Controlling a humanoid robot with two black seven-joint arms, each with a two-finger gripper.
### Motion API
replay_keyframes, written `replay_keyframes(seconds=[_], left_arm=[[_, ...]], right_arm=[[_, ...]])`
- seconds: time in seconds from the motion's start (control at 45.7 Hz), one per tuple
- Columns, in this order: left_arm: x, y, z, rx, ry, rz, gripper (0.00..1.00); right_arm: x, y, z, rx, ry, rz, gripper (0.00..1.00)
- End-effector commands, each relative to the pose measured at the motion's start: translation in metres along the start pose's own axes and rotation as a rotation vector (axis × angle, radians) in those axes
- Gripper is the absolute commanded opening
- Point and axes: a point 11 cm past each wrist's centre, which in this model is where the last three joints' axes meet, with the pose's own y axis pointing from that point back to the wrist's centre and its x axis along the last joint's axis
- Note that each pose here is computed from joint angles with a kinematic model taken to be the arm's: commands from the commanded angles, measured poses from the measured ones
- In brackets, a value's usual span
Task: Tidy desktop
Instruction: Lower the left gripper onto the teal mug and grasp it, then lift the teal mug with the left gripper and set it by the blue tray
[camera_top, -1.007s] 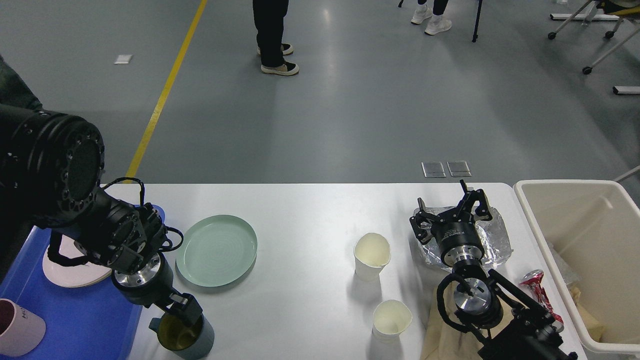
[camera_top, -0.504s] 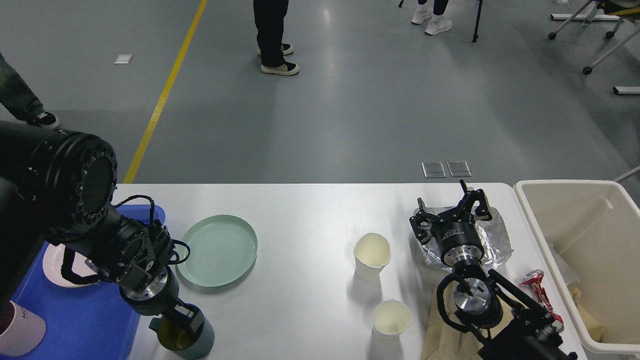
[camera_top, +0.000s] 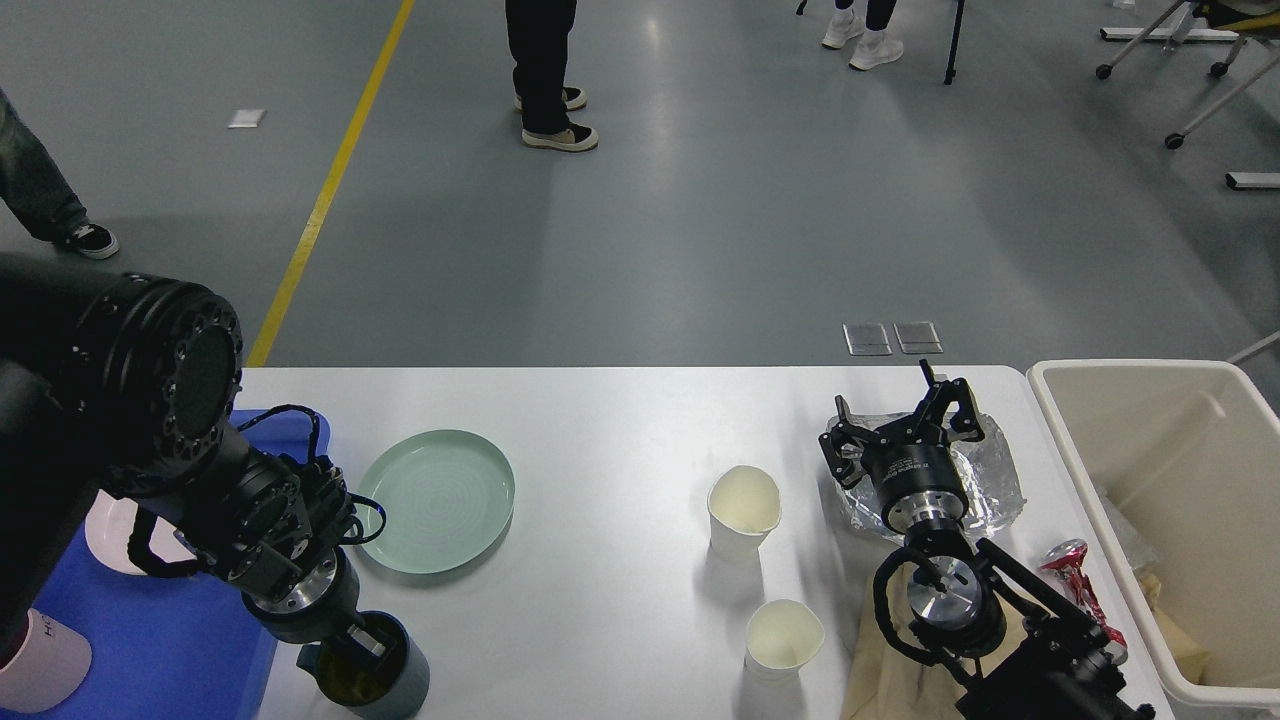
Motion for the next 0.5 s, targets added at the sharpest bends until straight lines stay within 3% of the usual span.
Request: replay_keyframes(seconds=[0.0,0.088,0.482], left_arm=[[0.0003,0.0000,0.0001,-0.001,-0.005,0.002,0.16],[0.0004,0.0006,-0.0010,0.001,-0.005,0.003,0.00],[0.0025,0.0045,-0.0037,0.010,-0.033,0.002,0.00]], right_arm=[[0.0000,0.0000,0.0000,0.000,0.000,0.000,1.00],[0.0000,0.0000,0.0000,0.000,0.000,0.000,1.00],[0.0000,0.0000,0.0000,0.000,0.000,0.000,1.00]])
